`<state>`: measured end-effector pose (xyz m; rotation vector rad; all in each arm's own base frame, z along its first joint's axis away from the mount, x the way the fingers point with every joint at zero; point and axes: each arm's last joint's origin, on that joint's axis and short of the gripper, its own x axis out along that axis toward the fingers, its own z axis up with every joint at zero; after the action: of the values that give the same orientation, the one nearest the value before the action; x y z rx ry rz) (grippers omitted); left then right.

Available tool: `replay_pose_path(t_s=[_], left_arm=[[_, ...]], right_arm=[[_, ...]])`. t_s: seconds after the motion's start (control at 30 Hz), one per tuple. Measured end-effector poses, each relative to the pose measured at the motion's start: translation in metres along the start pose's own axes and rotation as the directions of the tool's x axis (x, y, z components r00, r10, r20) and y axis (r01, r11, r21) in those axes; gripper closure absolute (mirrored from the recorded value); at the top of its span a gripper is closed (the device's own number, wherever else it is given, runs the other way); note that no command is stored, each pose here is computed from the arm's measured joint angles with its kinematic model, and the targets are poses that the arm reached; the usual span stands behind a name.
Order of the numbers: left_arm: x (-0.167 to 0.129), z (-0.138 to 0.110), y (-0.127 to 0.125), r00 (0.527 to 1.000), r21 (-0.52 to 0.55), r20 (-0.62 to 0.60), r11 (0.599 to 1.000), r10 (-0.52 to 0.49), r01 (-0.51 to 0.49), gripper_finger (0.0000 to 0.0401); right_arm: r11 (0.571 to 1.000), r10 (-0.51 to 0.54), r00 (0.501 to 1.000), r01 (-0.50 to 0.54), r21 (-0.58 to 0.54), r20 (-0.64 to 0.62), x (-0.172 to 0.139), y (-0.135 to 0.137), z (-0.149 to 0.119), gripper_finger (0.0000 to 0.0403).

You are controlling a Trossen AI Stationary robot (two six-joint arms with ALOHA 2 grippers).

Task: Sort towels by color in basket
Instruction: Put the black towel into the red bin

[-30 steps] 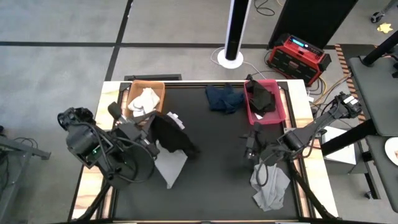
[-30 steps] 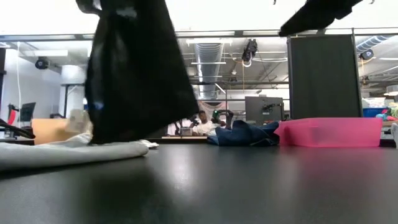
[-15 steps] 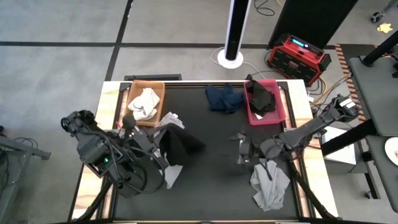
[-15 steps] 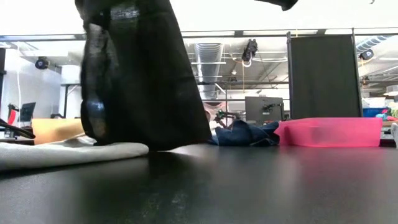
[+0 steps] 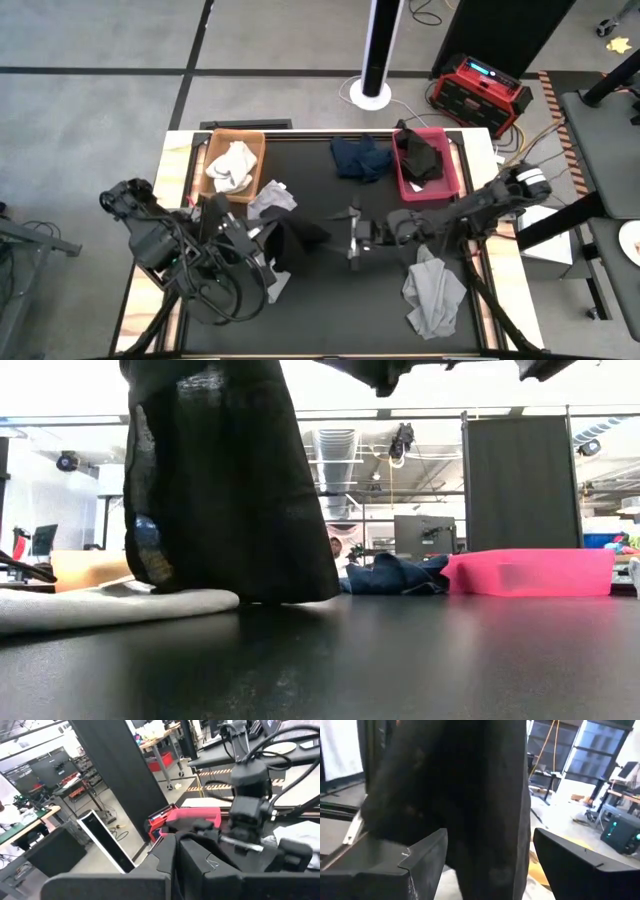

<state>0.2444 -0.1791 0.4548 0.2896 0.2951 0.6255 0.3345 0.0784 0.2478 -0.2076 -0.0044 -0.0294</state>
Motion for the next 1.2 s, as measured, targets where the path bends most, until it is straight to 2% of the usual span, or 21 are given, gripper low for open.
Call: replay_pose_path(t_s=[0.23, 0.37, 0.47, 0.53, 0.6, 0.63, 0.73, 1.0, 1.1, 1.2], left_arm=[[0.002, -0.002, -0.012, 1.0, 0.005, 0.0, 1.0, -0.004, 0.004, 0.0401], [0.0, -0.003, -0.015, 1.0, 0.007, 0.003, 1.0, -0.012, 0.012, 0.0401], [-0.004, -0.003, -0.016, 1.0, 0.004, 0.008, 1.0, -0.022, 0.022, 0.0401], [-0.005, -0.003, -0.016, 0.999, -0.024, 0.003, 0.999, -0.034, 0.034, 0.04], [-0.006, -0.006, -0.016, 0.993, -0.023, -0.04, 0.993, -0.114, 0.113, 0.039], [-0.007, -0.007, -0.016, 0.987, -0.023, -0.062, 0.989, -0.15, 0.149, 0.0382], [-0.007, -0.011, -0.016, 0.975, -0.04, -0.108, 0.981, -0.193, 0.189, 0.0344], [-0.007, -0.024, -0.01, 0.968, -0.035, -0.191, 0.986, -0.164, 0.16, 0.0195], [-0.008, -0.028, -0.01, 0.943, -0.028, -0.255, 0.977, -0.212, 0.212, 0.0153], [-0.008, -0.036, -0.012, 0.908, -0.031, -0.334, 0.966, -0.252, 0.257, 0.0131]], right_arm=[[0.999, -0.033, 0.998, 0.033, -0.002, -0.051, 0.036, -0.004, -0.013, 0.0116], [0.999, -0.047, 0.993, 0.047, 0.0, -0.11, 0.048, -0.008, -0.021, 0.0145], [0.999, -0.046, 0.99, 0.043, -0.026, -0.132, 0.051, -0.007, -0.023, 0.0206], [0.998, -0.041, 0.988, 0.034, -0.05, -0.15, 0.05, -0.007, -0.023, 0.0272], [0.997, -0.034, 0.984, 0.021, -0.076, -0.173, 0.048, -0.008, -0.019, 0.0348], [0.995, -0.034, 0.983, 0.017, -0.094, -0.181, 0.046, -0.009, -0.017, 0.037], [0.994, -0.036, 0.982, 0.017, -0.107, -0.185, 0.038, -0.014, -0.004, 0.0388], [0.987, -0.039, 0.981, 0.009, -0.157, -0.19, 0.011, -0.028, 0.033, 0.0394], [0.978, -0.095, 0.981, 0.061, -0.197, -0.168, -0.002, -0.036, 0.049, 0.0394], [0.96, -0.172, 0.977, 0.139, -0.242, -0.124, -0.017, -0.044, 0.068, 0.0394]])
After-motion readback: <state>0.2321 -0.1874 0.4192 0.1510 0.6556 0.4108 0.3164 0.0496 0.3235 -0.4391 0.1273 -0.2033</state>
